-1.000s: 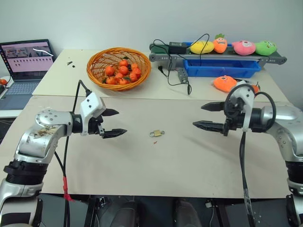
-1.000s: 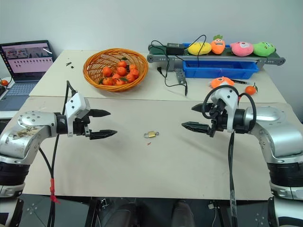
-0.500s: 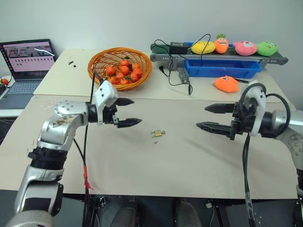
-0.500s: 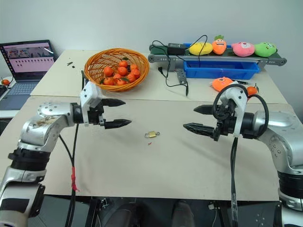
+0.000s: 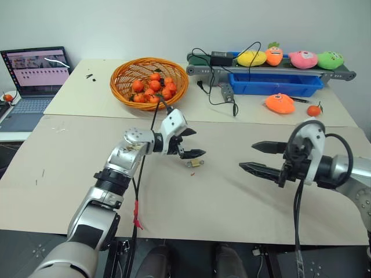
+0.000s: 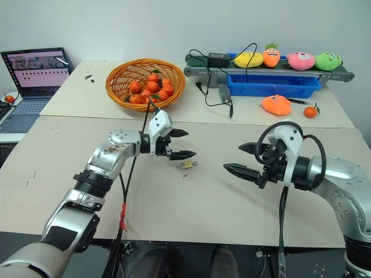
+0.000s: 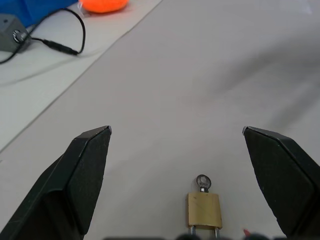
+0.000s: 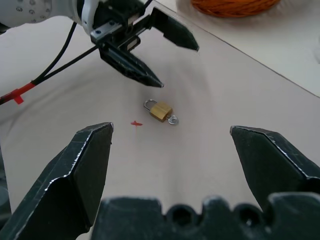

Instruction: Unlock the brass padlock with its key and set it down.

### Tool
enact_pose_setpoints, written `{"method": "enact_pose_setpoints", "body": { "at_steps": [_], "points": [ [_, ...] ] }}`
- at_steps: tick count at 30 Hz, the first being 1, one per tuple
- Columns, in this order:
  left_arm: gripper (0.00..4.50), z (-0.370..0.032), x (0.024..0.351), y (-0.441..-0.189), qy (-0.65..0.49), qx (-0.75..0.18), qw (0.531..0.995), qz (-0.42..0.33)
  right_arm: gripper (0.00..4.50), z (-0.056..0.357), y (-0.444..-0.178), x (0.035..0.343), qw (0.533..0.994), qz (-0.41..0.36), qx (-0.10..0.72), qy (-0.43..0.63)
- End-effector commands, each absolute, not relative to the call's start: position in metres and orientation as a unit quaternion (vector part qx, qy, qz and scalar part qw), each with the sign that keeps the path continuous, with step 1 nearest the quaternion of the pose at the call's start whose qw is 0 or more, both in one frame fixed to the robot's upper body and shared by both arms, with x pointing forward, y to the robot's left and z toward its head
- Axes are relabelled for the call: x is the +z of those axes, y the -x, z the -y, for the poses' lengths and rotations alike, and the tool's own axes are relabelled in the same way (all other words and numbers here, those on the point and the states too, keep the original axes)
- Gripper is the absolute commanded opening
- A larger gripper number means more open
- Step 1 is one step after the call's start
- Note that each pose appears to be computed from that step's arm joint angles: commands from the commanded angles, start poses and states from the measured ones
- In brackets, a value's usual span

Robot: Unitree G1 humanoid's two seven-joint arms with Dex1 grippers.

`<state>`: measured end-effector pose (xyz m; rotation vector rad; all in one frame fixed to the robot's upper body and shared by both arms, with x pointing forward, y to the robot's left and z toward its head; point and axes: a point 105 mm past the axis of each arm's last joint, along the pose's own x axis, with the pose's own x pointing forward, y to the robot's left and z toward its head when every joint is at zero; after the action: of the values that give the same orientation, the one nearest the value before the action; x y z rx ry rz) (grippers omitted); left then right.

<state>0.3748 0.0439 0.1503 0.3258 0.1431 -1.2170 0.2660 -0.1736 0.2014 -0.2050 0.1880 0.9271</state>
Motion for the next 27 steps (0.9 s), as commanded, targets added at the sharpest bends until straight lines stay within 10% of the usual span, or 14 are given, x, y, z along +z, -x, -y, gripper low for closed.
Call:
{"method": "enact_pose_setpoints", "body": {
  "at_steps": [1,22,27],
  "points": [
    [4.50,-0.037,0.148,-0.375,-0.196,-0.576,0.792,-0.049,4.44,0.176,-0.257,0.216,0.891,-0.062,0.436,0.111],
    [4.50,-0.043,0.088,-0.363,-0.270,-0.584,0.760,-0.094,4.44,0.186,-0.246,0.221,0.910,-0.056,0.395,0.113],
    [2.62,-0.050,0.088,-0.367,-0.246,-0.566,0.779,-0.113,4.50,0.186,-0.249,0.222,0.909,-0.055,0.395,0.118]
  ]
}}
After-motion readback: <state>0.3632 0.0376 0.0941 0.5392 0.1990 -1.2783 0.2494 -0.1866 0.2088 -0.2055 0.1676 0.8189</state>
